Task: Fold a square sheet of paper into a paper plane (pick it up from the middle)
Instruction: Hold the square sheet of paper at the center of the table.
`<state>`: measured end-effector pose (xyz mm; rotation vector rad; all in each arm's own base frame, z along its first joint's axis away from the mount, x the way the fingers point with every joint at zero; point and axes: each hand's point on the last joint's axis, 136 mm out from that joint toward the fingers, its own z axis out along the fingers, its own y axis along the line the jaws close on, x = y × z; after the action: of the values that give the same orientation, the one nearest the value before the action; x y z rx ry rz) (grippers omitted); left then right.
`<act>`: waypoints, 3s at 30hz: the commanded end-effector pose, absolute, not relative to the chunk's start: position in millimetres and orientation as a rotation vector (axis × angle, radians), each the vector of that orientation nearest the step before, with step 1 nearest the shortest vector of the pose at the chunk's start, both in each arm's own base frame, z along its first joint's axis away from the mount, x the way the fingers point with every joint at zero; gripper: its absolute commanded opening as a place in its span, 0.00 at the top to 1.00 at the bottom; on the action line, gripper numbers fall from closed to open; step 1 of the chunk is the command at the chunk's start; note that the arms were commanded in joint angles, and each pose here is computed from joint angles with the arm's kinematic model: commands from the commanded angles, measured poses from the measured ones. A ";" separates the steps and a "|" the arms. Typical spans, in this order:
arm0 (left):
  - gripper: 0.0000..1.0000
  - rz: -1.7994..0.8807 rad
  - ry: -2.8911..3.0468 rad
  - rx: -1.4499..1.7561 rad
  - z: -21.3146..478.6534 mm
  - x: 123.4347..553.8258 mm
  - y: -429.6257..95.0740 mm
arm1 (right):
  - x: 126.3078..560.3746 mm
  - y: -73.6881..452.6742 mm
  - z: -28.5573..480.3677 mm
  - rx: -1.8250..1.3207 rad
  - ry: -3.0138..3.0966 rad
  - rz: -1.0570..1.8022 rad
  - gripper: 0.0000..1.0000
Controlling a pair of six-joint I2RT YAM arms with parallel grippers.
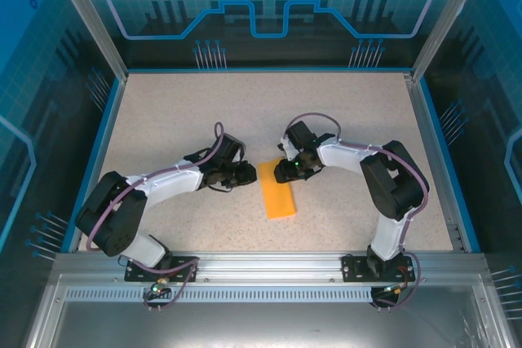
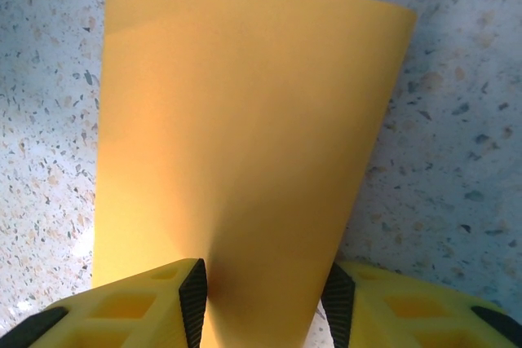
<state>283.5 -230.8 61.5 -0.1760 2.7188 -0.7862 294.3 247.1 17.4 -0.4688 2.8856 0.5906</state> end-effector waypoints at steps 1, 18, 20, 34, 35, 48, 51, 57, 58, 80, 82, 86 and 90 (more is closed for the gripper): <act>0.76 -0.819 2.710 -0.196 63.3 284.5 -231.1 | 291.6 250.5 12.4 -0.467 2.895 0.546 0.54; 0.76 -0.953 2.708 -0.164 58.6 284.7 -255.0 | 289.1 251.7 10.0 -0.508 2.886 0.530 0.54; 0.76 -0.961 2.709 -0.161 56.3 285.3 -257.9 | 288.9 252.6 10.0 -0.515 2.883 0.533 0.54; 0.76 -1.011 2.727 -0.141 49.2 284.7 -273.7 | 286.5 251.6 7.6 -0.523 2.889 0.506 0.54; 0.77 -1.014 2.729 -0.139 48.7 284.3 -275.0 | 286.3 251.3 6.4 -0.523 2.892 0.502 0.54; 0.81 -1.017 2.766 -0.113 36.0 280.6 -284.8 | 283.7 251.4 1.4 -0.521 2.907 0.502 0.54; 0.82 -1.009 2.782 -0.110 31.3 278.4 -284.2 | 282.2 251.2 0.5 -0.523 2.907 0.502 0.55; 0.82 -0.974 2.812 -0.098 20.4 275.4 -281.8 | 281.4 250.6 -1.6 -0.520 2.912 0.500 0.55; 0.82 -0.969 2.819 -0.096 18.0 274.4 -281.7 | 281.9 251.0 -0.9 -0.518 2.910 0.502 0.55; 0.83 -0.821 2.903 -0.070 -11.9 267.3 -266.1 | 291.9 233.1 40.8 -0.425 2.827 0.524 0.45; 0.83 -0.815 2.906 -0.067 -12.6 267.5 -265.7 | 289.4 228.0 47.6 -0.404 2.818 0.544 0.45; 0.83 -0.805 2.908 -0.060 -13.1 267.7 -265.3 | 280.1 231.0 64.3 -0.373 2.787 0.656 0.47; 0.83 -0.802 2.910 -0.056 -12.7 267.6 -264.9 | 268.0 250.2 75.8 -0.319 2.752 0.887 0.62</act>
<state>281.9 -279.0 13.3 -0.0589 2.8070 -0.9305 280.3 237.0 69.0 -0.3615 2.7549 0.7049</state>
